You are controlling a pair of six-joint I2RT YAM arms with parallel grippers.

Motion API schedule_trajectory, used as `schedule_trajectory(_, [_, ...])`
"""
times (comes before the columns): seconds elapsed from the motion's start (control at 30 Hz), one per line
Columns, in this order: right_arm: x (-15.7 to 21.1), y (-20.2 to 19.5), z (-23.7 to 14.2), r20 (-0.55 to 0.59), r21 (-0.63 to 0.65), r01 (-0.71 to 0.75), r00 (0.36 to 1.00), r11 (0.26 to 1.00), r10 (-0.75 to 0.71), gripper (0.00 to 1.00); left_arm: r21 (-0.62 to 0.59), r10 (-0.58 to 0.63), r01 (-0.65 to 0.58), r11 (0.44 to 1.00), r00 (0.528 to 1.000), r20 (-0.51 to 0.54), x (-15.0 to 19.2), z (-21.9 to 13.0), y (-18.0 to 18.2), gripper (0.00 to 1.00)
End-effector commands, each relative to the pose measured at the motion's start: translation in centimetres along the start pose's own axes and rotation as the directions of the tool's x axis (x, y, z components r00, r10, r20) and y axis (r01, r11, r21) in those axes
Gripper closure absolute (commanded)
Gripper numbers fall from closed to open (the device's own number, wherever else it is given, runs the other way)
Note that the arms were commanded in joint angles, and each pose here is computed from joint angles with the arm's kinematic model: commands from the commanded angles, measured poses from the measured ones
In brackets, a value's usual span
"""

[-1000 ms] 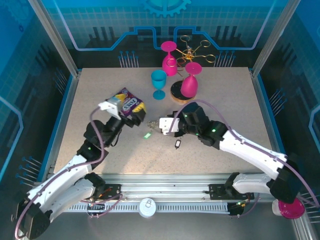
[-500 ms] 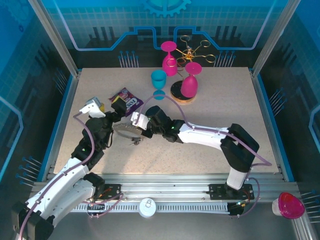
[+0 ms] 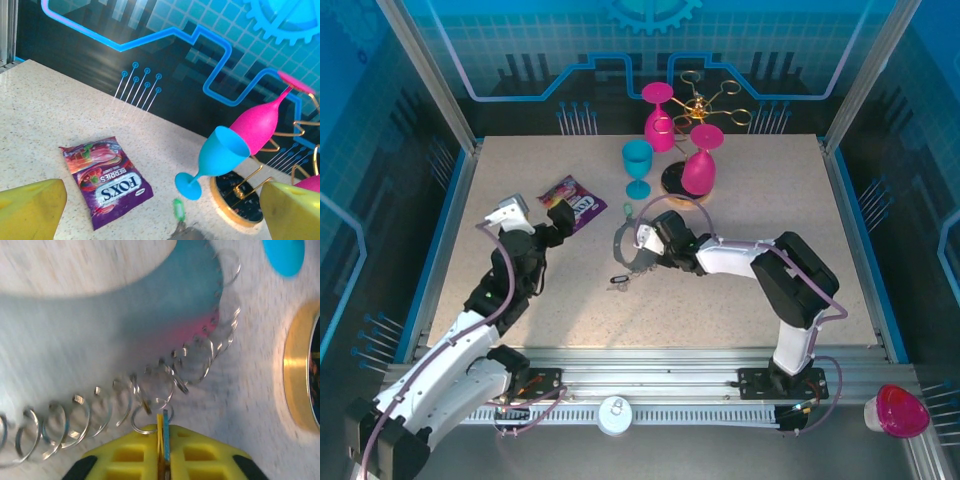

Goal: Put the keys on the keyring

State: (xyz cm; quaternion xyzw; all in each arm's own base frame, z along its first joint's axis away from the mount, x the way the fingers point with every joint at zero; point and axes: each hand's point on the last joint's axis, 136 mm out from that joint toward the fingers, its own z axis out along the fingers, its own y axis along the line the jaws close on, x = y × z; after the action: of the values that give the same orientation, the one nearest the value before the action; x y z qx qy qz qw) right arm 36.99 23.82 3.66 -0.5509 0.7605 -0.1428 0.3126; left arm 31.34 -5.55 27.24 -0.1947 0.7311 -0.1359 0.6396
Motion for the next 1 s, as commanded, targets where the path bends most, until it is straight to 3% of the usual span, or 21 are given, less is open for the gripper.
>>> schedule_trajectory(0.0, [3.9,-2.7,-1.3,-0.162,0.125,0.160,0.977,0.979,-0.138,0.79,-0.017,0.111,-0.112,0.994,0.994,-0.013,-0.3,0.2,0.1,0.01])
schedule_trajectory(0.13, [8.0,-4.9,-2.9,-0.276,0.205,0.186,0.953,0.961,-0.126,0.73,-0.039,0.264,-0.266,0.963,0.964,-0.035,0.1,0.4,0.7,0.01])
schedule_trajectory(0.27, [11.6,-8.2,-5.2,-0.302,0.298,0.072,0.953,0.952,0.022,0.64,-0.081,0.412,-0.417,0.905,0.908,-0.073,1.1,0.8,1.9,0.01])
schedule_trajectory(0.33, [11.9,-9.6,-6.3,-0.254,0.341,-0.017,0.961,0.940,0.109,0.59,-0.103,0.457,-0.466,0.879,0.884,-0.097,1.7,1.2,2.7,0.01])
schedule_trajectory(0.43, [10.4,-10.8,-7.7,-0.051,0.350,-0.260,0.954,0.900,0.295,0.51,-0.122,0.482,-0.496,0.859,0.866,-0.132,2.9,1.7,4.0,0.01])
schedule_trajectory(0.57, [10.1,-11.5,-8.6,0.239,0.260,-0.591,0.806,0.764,0.542,0.47,-0.130,0.465,-0.480,0.868,0.876,-0.127,4.4,2.4,5.7,0.01])
schedule_trajectory(0.7, [13.1,-13.2,-8.7,0.476,0.234,-0.778,0.615,0.584,0.628,0.46,-0.170,0.440,-0.460,0.872,0.887,-0.143,5.8,3.6,8.5,0.01])
schedule_trajectory(0.87, [16.4,-13.0,-6.1,0.515,0.143,-0.867,0.476,0.477,0.712,0.44,-0.154,0.396,-0.410,0.899,0.911,-0.112,7.5,4.9,10.8,0.01])
schedule_trajectory(0.97, [16.7,-12.3,-6.7,0.565,0.058,-0.874,0.427,0.482,0.706,0.42,-0.081,0.393,-0.397,0.914,0.917,-0.069,8.6,5.6,10.4,0.01])
